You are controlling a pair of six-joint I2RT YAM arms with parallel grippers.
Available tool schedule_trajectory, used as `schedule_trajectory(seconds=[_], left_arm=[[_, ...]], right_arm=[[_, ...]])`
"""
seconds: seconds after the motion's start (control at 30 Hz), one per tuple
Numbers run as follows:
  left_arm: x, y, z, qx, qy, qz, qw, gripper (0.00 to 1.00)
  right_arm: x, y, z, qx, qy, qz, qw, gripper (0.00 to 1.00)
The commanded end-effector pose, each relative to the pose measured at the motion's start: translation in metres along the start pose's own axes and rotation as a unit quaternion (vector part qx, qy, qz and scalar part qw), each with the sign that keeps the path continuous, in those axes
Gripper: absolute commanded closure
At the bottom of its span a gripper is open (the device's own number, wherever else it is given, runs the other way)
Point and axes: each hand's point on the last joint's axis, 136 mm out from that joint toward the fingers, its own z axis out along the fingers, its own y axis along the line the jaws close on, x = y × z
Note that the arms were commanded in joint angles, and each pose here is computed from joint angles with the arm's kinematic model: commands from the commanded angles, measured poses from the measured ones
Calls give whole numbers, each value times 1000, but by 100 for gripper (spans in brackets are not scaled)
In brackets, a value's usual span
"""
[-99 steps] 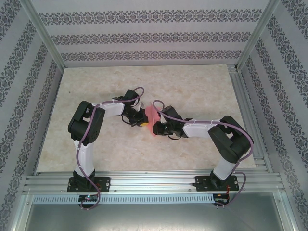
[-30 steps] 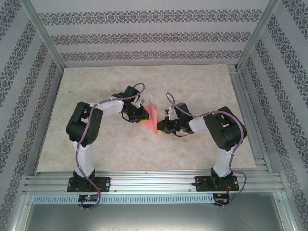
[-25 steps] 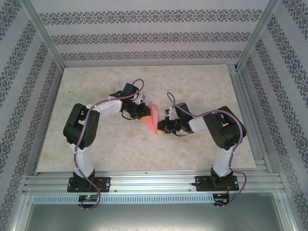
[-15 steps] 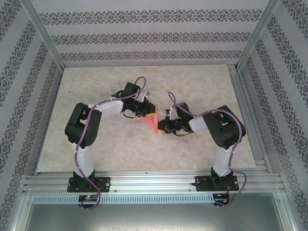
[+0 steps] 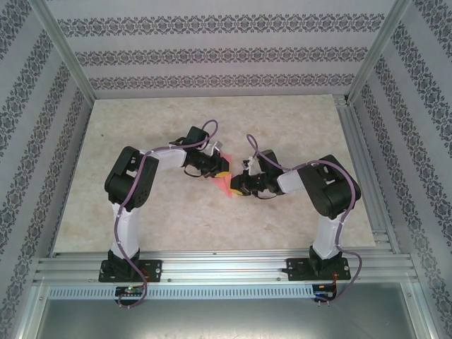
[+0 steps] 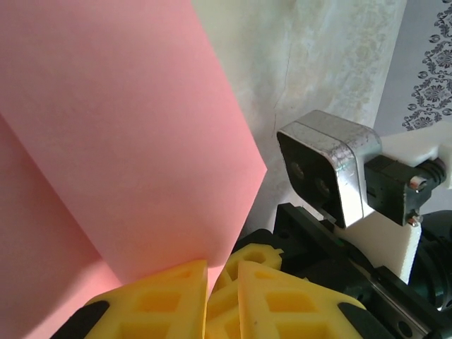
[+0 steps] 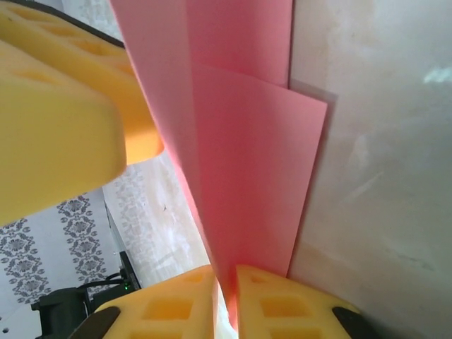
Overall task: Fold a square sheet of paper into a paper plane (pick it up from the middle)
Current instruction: Fourth fold the wing at the center of the table.
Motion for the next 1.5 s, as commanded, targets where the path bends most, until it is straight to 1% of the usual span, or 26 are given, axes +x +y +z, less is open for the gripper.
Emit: schedule_trajectory(seconds=[0.0, 0.2, 0.3, 0.47, 0.63, 0.77, 0.9, 1.03, 1.17, 1.3, 1.47], left_arm=[[-13, -9, 4, 3, -14, 28, 1000, 80], [-14, -2, 7, -6, -15, 21, 1000, 80], [-15, -1, 8, -6, -15, 21, 1000, 80], [-14, -2, 8, -5, -14, 21, 1000, 80], [-15, -1, 9, -2, -15, 18, 1000, 80], [-16, -3, 9, 0, -16, 18, 1000, 81], [-17, -4, 9, 1, -16, 17, 1000, 81], [-17, -4, 10, 3, -14, 14, 1000, 81], [-16, -3, 10, 4, -13, 13, 1000, 81], [-17, -4, 10, 5, -14, 13, 1000, 81], [-17, -4, 10, 5, -13, 13, 1000, 81]], right_arm=[[-11, -13, 4, 42, -33, -14, 998, 79], [-8, -1, -5, 70, -36, -53, 995, 74], [-6, -5, -12, 136, -40, -86, 986, 72], [-2, -3, -14, 204, -29, -127, 970, 72], [-1, -1, -11, 223, -27, -141, 964, 73], [-1, 3, -10, 234, -30, -151, 960, 70], [0, 1, -9, 246, -30, -156, 956, 71], [-1, 2, -9, 267, -33, -169, 948, 72], [-2, 10, -11, 279, -47, -184, 941, 71], [1, 13, -6, 283, -40, -191, 939, 71], [1, 10, -7, 313, -43, -201, 927, 70]])
